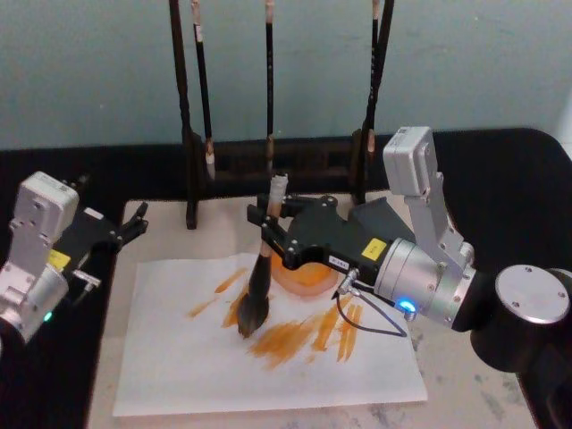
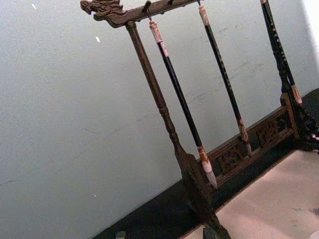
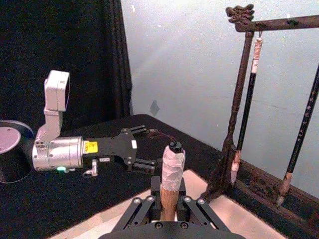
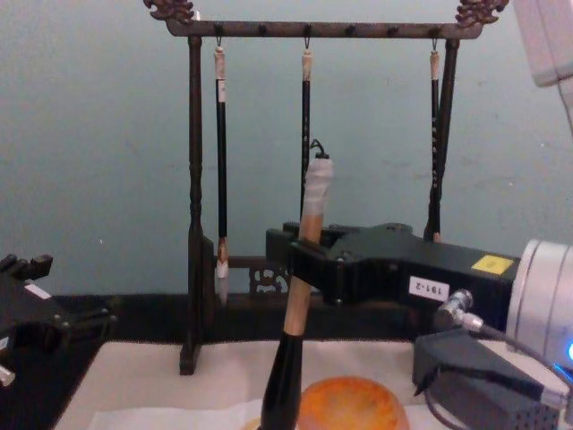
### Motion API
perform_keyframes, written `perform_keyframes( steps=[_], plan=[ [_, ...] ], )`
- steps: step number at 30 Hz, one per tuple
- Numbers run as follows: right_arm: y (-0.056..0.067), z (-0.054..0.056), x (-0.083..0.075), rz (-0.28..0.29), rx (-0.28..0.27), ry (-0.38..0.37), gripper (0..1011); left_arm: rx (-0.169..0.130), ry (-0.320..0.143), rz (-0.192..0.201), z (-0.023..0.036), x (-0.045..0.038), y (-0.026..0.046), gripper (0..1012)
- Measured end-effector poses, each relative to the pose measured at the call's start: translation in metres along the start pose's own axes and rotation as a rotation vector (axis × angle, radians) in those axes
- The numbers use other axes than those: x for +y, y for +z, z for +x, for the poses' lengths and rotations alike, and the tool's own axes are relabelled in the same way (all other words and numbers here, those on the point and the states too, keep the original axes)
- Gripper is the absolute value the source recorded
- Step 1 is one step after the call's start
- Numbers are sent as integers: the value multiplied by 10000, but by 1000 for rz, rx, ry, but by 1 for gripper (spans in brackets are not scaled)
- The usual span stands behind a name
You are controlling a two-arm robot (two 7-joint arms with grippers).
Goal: Pick up the brush from the inkstone, write on the paper, then place the brush back to its original position.
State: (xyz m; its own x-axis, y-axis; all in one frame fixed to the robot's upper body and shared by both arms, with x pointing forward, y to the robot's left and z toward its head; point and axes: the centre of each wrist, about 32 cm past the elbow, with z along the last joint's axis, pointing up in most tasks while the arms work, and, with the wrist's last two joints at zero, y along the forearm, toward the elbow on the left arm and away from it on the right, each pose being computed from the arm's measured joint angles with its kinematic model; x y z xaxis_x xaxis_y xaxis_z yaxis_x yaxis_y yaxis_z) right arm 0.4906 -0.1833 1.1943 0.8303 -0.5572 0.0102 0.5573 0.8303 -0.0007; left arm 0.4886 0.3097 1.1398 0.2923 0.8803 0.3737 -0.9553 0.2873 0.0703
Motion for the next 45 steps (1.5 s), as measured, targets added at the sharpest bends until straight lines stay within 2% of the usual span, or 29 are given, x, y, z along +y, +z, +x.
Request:
perform_keyframes(
  steps=[15, 45],
  plan=[
    [-51, 60, -10, -23, -1, -22, 161, 0, 0, 0, 0, 0, 0, 1001],
    [-58, 174, -84, -21, -44, -87, 161, 0, 0, 0, 0, 0, 0, 1001]
  ],
)
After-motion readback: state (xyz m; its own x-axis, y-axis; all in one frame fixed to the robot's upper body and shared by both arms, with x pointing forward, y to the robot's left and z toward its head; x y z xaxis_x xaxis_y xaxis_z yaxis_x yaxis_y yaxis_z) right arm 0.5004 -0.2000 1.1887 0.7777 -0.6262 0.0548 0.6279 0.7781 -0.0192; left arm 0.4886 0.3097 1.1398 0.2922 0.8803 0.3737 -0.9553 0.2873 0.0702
